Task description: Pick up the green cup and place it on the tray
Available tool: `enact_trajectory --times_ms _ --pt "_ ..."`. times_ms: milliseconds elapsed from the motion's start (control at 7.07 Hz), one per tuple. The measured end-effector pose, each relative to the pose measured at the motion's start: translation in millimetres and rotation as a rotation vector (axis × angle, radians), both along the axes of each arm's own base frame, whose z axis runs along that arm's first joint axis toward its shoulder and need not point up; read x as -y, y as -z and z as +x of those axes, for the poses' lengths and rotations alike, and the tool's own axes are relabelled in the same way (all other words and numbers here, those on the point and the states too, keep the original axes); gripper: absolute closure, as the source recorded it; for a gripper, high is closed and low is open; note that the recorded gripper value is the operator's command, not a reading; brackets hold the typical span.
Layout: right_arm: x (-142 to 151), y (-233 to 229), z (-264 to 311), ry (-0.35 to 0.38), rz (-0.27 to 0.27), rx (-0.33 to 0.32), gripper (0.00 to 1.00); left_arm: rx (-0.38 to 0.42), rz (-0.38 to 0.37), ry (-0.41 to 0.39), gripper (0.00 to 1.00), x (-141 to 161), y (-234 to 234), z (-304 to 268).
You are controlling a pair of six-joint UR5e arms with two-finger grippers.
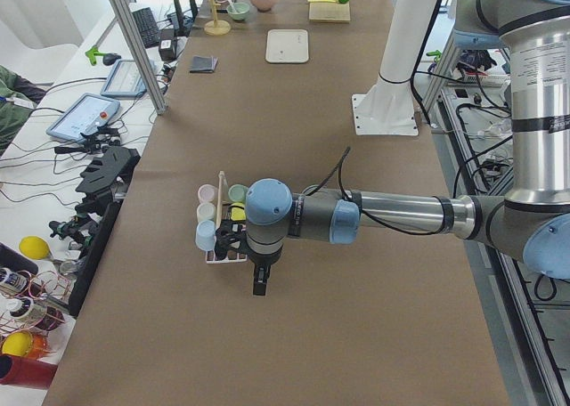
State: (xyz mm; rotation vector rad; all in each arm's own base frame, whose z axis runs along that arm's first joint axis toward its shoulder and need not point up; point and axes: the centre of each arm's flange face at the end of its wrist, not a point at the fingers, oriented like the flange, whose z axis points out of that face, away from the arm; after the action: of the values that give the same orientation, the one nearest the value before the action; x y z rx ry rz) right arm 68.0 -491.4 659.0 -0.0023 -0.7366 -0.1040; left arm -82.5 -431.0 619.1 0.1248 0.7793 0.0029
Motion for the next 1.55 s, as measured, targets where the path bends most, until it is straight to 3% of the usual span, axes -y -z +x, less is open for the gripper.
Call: enact_trajectory --times_ms 990,1555 --pt "2 2 -1 0.002 0.003 0.0 0.0 0.0 0.013 -0.004 0.01 0 4 0" --pt "6 5 -12 0.005 -0.005 0.002 0.0 0.017 0.137 -0.058 0.01 8 16 10"
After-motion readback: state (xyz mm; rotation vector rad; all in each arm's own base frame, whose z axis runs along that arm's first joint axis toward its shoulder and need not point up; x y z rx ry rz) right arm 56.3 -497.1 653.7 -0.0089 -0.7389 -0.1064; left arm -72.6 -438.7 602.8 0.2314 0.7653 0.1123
